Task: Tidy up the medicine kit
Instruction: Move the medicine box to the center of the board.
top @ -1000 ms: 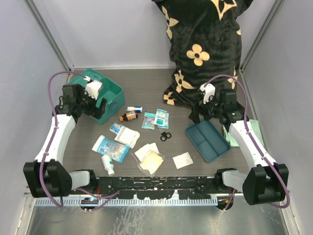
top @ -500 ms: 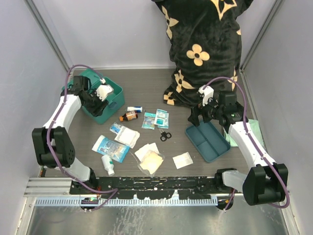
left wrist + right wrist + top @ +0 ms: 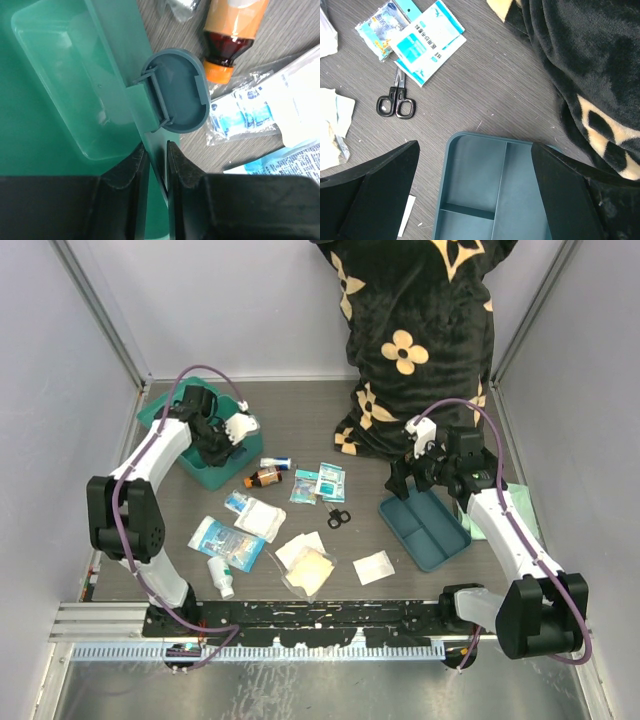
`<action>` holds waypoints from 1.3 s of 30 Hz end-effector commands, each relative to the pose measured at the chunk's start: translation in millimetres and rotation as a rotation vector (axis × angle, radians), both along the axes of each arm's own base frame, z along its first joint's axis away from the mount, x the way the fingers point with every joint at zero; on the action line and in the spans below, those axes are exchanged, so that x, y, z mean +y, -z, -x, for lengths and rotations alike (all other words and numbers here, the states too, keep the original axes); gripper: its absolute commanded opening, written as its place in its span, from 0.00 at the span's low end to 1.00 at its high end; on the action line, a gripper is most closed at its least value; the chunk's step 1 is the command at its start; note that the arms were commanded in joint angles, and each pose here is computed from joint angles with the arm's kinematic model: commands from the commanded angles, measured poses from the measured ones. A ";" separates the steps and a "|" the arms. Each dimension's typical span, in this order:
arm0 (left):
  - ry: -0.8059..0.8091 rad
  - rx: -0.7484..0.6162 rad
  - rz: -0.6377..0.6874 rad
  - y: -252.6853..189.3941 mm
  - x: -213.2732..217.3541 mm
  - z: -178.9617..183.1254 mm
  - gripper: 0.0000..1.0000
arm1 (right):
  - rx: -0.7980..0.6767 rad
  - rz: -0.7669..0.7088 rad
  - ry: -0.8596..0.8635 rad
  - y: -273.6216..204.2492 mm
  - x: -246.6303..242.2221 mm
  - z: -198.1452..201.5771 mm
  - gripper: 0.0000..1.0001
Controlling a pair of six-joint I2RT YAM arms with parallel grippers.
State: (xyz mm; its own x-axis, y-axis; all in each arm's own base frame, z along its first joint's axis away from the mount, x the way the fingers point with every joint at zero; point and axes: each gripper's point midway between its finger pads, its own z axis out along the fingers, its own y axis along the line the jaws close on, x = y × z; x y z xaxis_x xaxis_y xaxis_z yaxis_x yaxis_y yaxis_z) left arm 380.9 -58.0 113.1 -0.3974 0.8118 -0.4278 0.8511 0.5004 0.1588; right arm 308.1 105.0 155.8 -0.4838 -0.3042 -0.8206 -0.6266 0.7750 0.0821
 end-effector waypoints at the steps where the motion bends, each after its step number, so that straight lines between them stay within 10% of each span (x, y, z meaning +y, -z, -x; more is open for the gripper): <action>1: 0.086 -0.029 0.017 -7.0 -26.0 -9.4 0.18 | -0.031 -0.001 -0.010 -5.1 -1.0 -4.0 1.00; 15: 0.175 0.023 0.046 0.6 -68.6 12.6 0.21 | -0.038 -0.001 -0.011 -6.2 -2.7 -3.4 1.00; 39: 0.043 -0.124 0.275 -64.9 -85.5 59.4 0.80 | -0.027 -0.002 -0.016 -3.1 -2.4 -3.4 1.00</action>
